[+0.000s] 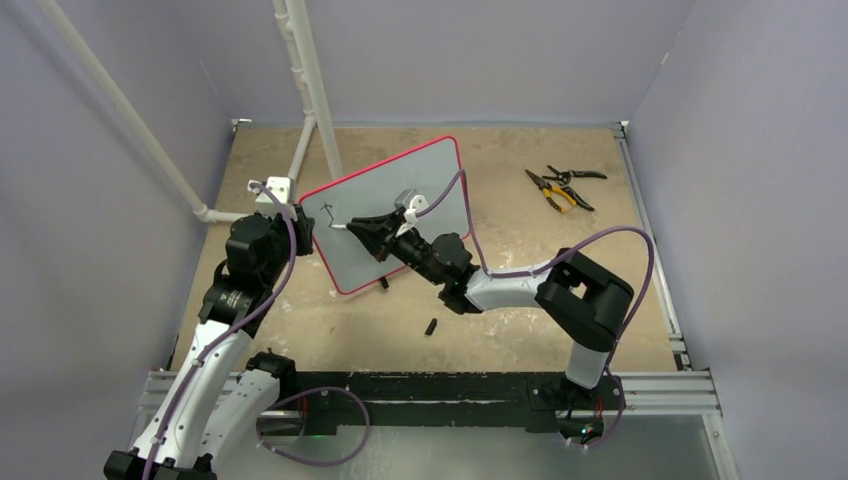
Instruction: Write a sentence on the whiteboard
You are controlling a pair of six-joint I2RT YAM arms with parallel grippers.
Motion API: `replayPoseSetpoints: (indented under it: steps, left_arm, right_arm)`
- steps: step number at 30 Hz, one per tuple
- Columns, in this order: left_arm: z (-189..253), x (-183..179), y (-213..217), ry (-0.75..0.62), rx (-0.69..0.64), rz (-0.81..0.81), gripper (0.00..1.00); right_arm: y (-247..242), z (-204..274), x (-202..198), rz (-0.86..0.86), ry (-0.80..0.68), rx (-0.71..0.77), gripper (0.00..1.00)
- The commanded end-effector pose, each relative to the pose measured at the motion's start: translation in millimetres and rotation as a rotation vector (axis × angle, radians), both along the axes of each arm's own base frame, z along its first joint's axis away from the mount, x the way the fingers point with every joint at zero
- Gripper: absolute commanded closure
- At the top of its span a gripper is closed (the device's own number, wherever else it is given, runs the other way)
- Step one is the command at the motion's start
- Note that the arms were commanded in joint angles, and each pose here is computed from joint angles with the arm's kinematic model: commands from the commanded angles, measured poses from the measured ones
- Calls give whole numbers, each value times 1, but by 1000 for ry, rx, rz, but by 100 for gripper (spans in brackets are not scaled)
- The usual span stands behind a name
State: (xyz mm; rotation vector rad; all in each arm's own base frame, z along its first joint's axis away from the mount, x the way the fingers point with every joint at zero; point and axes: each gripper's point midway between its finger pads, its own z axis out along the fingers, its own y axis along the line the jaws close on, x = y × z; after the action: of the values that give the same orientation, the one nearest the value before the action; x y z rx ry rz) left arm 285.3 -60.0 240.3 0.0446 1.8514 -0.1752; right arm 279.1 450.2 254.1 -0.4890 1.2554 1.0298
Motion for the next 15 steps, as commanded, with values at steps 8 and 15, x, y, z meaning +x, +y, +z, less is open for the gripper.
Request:
replayPoseSetpoints:
  steps: [8,15]
  left_arm:
    - [17,4,-3,-55,-14,-11,78]
    - [16,4,-2,-51,-13,-9,79]
  right_arm:
    - [-13,61,-14,21,-80,161,100]
    - [-28,61,-7,-58,-60,156,100]
